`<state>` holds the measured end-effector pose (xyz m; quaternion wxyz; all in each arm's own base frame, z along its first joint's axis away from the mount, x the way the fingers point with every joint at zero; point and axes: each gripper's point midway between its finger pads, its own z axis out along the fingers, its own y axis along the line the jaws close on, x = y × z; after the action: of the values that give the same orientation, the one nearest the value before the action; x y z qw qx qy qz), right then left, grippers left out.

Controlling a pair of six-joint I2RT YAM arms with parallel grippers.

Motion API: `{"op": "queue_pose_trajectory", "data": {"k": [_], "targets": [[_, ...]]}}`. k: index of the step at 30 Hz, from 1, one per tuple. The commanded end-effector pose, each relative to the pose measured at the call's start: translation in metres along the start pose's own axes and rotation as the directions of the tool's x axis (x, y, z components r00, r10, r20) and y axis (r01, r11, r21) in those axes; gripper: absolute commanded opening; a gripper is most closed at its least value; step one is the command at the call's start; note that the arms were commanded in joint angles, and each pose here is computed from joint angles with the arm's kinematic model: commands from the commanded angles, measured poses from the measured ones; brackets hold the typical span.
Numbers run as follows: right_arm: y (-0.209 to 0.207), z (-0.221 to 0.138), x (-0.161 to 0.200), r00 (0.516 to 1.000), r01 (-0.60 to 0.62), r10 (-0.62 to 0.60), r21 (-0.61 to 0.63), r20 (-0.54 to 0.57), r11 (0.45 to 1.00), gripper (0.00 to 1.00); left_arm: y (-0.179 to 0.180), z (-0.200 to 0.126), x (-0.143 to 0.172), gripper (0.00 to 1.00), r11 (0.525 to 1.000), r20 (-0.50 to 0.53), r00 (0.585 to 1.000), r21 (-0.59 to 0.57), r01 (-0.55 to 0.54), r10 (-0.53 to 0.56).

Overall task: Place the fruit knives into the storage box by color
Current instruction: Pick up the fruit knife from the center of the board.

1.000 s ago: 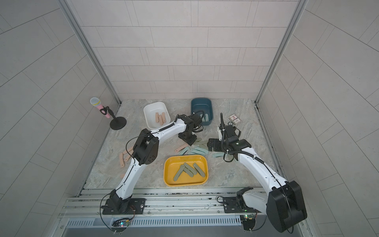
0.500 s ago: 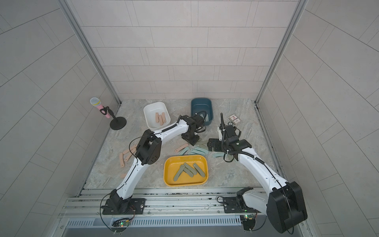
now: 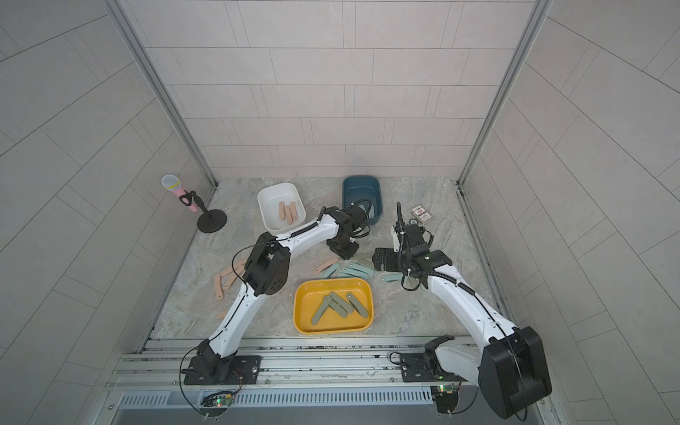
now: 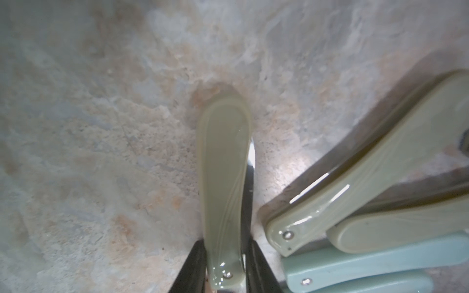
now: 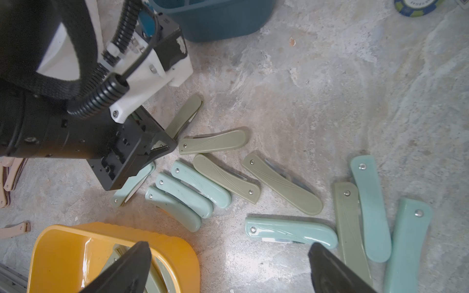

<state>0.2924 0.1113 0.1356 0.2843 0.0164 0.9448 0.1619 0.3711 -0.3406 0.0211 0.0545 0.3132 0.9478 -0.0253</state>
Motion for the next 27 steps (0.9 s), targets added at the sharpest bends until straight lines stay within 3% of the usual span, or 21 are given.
{"op": "queue_pose_trajectory", "data": {"k": [1,9,18,21,27], "targets": [[-0.006,0.003,0.006,1.000,-0.014,0.014,0.025,-0.018,1.000,1.00,0.003,-0.011,-0.005,0.17,1.000,0.014,1.000,0.010,0.013,-0.013],[-0.005,0.008,0.004,0.999,-0.015,0.016,0.023,-0.034,1.000,1.00,-0.001,-0.044,-0.008,0.05,0.998,0.067,0.997,0.056,0.032,-0.036],[-0.003,0.012,0.002,0.999,-0.018,0.019,0.017,-0.042,1.000,1.00,-0.009,-0.089,0.002,0.00,0.994,0.119,0.992,0.109,0.029,-0.042],[-0.006,0.010,0.000,0.999,-0.010,0.011,0.036,-0.038,0.999,1.00,-0.018,-0.105,0.028,0.00,0.992,0.113,0.994,0.125,-0.020,0.006],[-0.012,0.007,-0.007,1.000,-0.010,0.012,0.060,-0.019,0.998,1.00,-0.034,-0.113,0.118,0.00,0.990,0.021,0.994,0.095,-0.109,0.107]]}}
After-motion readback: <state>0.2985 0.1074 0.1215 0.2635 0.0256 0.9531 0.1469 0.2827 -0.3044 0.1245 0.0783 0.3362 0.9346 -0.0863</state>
